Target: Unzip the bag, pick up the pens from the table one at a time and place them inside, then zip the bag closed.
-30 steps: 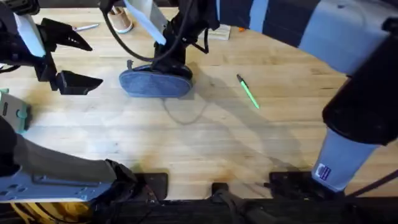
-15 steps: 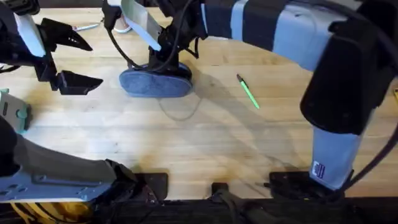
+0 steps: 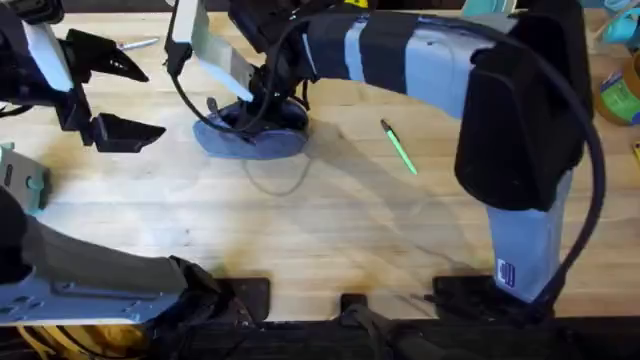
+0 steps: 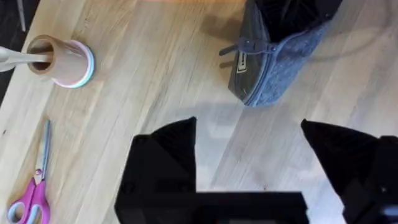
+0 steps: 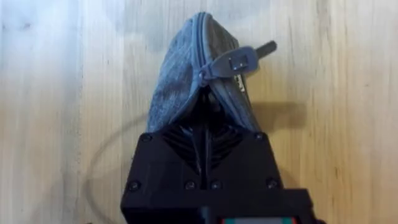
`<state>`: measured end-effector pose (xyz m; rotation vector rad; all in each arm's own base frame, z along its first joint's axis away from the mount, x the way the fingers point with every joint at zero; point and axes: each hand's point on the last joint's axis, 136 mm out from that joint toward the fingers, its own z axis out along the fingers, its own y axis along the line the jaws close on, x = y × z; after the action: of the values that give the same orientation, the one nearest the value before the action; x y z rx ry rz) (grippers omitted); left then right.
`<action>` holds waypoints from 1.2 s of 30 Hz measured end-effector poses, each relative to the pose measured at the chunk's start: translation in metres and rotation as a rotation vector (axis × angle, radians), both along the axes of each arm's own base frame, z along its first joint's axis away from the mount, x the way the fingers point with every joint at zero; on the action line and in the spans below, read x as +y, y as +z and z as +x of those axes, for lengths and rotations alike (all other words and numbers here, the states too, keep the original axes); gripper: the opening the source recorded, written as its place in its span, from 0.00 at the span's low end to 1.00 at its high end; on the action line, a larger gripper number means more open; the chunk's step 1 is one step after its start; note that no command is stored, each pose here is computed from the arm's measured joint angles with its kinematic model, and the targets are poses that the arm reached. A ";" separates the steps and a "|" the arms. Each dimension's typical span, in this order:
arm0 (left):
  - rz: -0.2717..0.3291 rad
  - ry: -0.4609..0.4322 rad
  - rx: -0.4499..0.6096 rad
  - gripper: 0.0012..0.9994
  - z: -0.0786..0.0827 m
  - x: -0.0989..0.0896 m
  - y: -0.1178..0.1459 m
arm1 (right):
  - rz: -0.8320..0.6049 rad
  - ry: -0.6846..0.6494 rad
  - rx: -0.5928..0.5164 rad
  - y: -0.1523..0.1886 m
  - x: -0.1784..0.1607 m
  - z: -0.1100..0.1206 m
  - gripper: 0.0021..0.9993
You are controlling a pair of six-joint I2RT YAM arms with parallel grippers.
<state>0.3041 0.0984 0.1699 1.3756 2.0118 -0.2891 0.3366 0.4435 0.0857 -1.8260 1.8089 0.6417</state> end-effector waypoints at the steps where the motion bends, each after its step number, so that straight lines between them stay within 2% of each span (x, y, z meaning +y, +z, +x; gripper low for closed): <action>1: 0.000 0.000 0.000 0.99 0.000 0.000 0.000 | -0.002 -0.001 0.001 0.000 0.001 -0.001 0.04; 2: 0.000 0.000 0.000 0.99 0.000 0.000 0.000 | -0.003 -0.005 0.003 0.000 0.002 -0.002 0.11; 3: 0.000 0.000 0.000 0.99 0.000 0.000 0.000 | -0.005 -0.004 0.001 -0.001 0.002 -0.002 0.24; 8: 0.000 0.000 0.000 0.99 0.000 0.000 0.000 | -0.012 -0.009 -0.002 -0.002 0.001 -0.001 0.93; 9: 0.000 0.000 0.000 0.99 0.000 0.000 0.000 | -0.012 -0.009 -0.002 -0.002 0.001 -0.001 0.98; 24: 0.000 0.000 0.000 0.99 0.000 0.000 0.000 | -0.030 -0.011 0.010 0.003 -0.005 -0.006 0.99; 28: 0.000 0.000 0.000 0.99 0.000 0.000 0.000 | -0.048 -0.035 -0.040 0.033 -0.015 -0.007 0.99; 36: 0.000 0.000 0.000 0.99 0.000 0.000 0.000 | -0.112 -0.201 -0.272 0.132 -0.069 0.001 0.99</action>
<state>0.3041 0.0985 0.1699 1.3756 2.0118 -0.2889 0.3375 0.3745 0.2176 -1.6775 1.8409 0.2096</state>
